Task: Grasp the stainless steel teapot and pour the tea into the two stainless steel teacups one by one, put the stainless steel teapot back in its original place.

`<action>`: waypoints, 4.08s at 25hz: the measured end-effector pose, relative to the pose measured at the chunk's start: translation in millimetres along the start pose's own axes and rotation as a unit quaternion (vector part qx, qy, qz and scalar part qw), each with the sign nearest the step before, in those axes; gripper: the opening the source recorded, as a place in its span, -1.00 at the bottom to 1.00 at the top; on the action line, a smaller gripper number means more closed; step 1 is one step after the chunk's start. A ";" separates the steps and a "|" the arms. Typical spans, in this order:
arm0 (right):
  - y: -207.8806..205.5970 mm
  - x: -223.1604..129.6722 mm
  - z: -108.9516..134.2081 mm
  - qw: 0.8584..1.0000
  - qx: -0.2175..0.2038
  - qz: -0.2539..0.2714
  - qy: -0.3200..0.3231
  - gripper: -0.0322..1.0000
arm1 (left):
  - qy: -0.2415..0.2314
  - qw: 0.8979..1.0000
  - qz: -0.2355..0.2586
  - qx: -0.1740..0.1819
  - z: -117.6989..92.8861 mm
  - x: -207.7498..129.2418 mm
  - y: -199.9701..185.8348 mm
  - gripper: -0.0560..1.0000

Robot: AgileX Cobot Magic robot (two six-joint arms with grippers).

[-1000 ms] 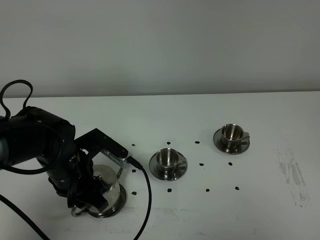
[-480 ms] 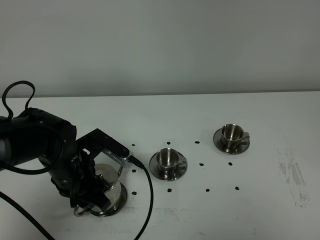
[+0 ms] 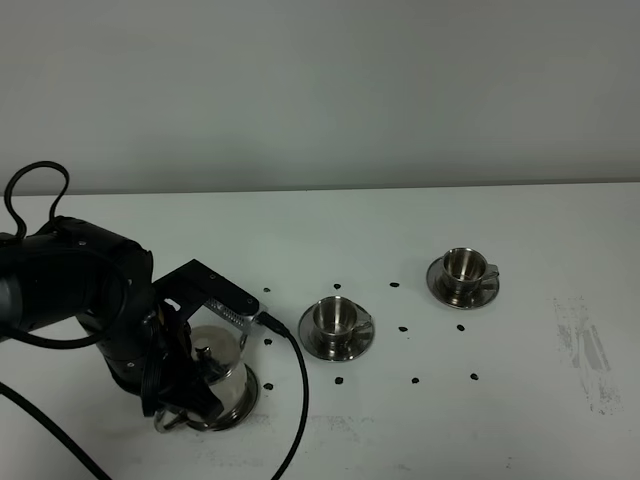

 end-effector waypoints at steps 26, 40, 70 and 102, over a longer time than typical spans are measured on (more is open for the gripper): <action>0.0 0.0 0.0 1.000 0.000 0.000 0.000 -0.49 | 0.040 0.998 -0.053 0.019 6.6 7.1 -41.2 -0.44; 0.0 0.0 0.0 1.000 0.000 0.000 0.000 -0.49 | 0.132 0.986 -0.092 0.044 18.8 99.1 -65.5 -0.44; 0.0 0.0 0.0 1.000 0.000 0.000 0.000 -0.49 | 0.311 0.935 -0.168 0.012 -60.3 228.0 -8.6 -0.44; 0.0 0.0 0.0 1.000 0.000 0.000 0.000 -0.49 | 0.534 0.811 -0.197 0.138 -65.3 249.9 13.2 -0.44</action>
Point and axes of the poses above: a point on each arm's last joint axis where the gripper is mounted, y pointing out along that axis toward the gripper, z along the wrist's bending axis when the last joint is at zero, x = y × z, the point moved 5 cm from there along y, pointing out along that axis toward the gripper, and after that the axes turned 12 degrees about -y, right-handed, at the moved point
